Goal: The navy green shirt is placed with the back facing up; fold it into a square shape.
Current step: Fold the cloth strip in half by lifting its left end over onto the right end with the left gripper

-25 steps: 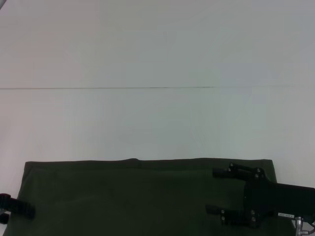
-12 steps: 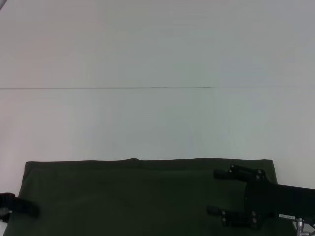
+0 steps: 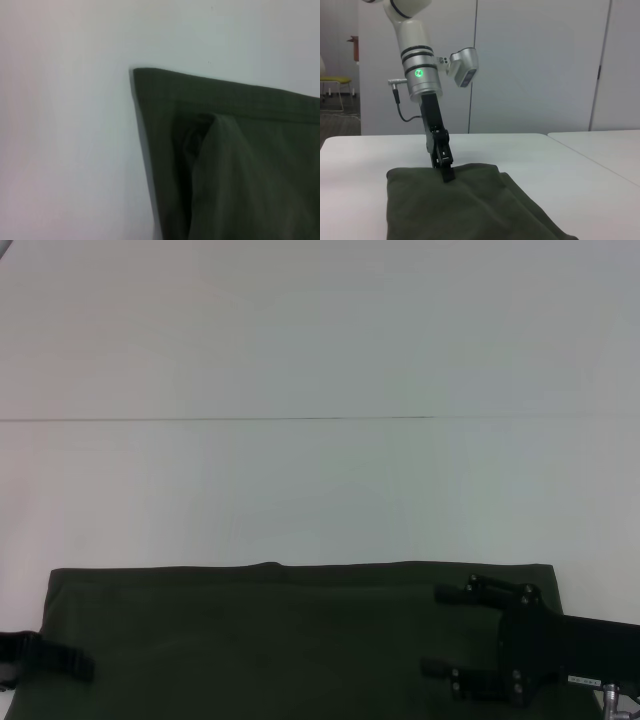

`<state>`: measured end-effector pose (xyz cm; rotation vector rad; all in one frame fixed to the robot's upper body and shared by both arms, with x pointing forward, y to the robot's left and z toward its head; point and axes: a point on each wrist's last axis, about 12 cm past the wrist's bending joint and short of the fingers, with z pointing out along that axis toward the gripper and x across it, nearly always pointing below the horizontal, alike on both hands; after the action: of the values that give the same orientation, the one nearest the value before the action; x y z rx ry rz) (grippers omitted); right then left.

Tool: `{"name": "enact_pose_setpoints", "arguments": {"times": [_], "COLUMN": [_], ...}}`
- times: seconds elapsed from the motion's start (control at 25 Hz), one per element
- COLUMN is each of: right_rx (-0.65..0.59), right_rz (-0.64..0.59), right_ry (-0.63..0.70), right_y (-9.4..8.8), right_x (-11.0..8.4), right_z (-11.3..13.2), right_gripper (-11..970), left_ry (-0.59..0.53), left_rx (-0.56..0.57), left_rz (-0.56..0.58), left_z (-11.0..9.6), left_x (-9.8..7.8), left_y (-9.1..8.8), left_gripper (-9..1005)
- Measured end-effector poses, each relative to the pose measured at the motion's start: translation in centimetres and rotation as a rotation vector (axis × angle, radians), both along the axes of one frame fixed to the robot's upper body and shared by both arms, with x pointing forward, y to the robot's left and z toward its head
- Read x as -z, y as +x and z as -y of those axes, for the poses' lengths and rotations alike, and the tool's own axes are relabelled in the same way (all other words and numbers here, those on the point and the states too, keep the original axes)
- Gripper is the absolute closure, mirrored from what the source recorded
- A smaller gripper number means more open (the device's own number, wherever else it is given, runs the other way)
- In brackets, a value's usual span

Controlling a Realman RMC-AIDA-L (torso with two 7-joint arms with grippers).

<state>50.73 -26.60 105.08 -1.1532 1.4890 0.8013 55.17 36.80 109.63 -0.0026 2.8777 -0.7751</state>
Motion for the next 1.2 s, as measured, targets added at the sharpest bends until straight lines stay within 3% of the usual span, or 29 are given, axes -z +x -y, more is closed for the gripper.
{"name": "enact_pose_setpoints", "arguments": {"times": [0.48,1.2], "right_rx": [0.000,-0.001], "right_rz": [0.001,0.004], "right_ry": [0.002,0.003], "right_y": [-0.04,-0.02], "right_x": [-0.06,-0.09], "right_z": [0.10,0.09], "right_gripper": [141,141], "left_ry": [0.049,0.031], "left_rx": [-0.008,0.011], "left_rz": [0.019,-0.004], "left_z": [-0.86,0.09], "left_x": [-0.71,-0.21], "left_y": [0.33,0.39], "left_gripper": [156,157]}}
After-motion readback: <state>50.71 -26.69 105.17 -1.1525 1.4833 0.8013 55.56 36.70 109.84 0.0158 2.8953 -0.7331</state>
